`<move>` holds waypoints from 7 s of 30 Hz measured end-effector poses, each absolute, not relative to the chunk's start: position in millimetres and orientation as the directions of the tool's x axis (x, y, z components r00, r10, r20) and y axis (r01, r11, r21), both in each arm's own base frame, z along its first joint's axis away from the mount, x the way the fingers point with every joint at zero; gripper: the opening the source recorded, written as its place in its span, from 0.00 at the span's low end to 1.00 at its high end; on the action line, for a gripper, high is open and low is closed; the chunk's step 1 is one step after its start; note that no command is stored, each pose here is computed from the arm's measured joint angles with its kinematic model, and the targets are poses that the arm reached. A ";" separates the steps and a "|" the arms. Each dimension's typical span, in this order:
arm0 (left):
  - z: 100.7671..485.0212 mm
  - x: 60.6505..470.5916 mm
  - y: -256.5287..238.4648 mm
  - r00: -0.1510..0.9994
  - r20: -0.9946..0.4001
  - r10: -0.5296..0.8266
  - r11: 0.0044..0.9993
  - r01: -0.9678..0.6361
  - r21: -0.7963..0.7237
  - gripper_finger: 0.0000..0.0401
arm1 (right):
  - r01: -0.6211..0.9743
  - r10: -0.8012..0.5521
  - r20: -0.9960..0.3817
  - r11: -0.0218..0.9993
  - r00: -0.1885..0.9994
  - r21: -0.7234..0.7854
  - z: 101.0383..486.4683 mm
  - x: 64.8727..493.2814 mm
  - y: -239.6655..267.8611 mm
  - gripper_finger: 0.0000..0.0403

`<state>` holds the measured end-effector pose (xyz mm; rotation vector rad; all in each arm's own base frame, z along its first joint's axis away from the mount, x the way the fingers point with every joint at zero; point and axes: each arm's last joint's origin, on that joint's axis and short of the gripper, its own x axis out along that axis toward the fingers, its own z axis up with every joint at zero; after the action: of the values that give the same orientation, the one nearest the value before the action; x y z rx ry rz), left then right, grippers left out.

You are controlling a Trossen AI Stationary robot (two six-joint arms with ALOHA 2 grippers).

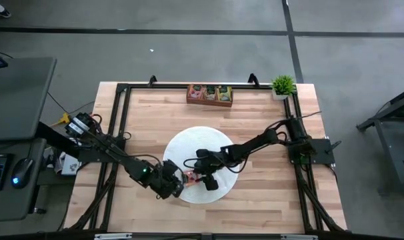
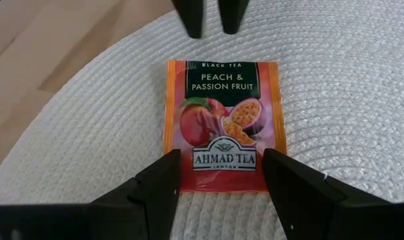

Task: Pick & Place Tea
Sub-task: Put the orange tea bag into the left section of the wooden organizer

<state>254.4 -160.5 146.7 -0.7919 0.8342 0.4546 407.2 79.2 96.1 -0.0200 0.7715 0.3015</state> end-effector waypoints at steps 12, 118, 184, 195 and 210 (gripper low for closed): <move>146.1 271.2 -134.6 0.566 -0.824 -0.004 0.393 -0.757 -0.522 0.28 | -0.270 0.257 -0.690 0.959 0.676 0.092 95.1 406.9 79.2 0.52; 287.1 287.8 42.8 0.433 -0.829 0.354 0.903 -0.389 0.182 0.00 | 0.014 0.169 -0.938 0.983 0.303 0.182 195.6 323.3 -5.4 0.52; 258.2 373.4 247.1 0.070 -0.892 0.446 0.694 0.603 0.394 0.00 | 0.398 -0.157 -0.770 0.907 0.619 0.135 260.9 248.4 -96.4 0.52; 243.3 378.7 247.0 0.040 -0.902 0.431 0.698 0.618 0.361 0.00 | 0.359 -0.121 -0.767 0.921 0.630 0.149 260.9 248.7 -95.4 0.52; 243.7 380.1 247.2 0.047 -0.896 0.442 0.669 0.648 0.364 0.03 | 0.343 -0.109 -0.766 0.927 0.633 0.151 261.0 248.9 -95.0 0.52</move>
<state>380.1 247.2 243.7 0.9203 1.5852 -0.1968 248.9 -95.0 261.0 0.2962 0.8489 -0.2627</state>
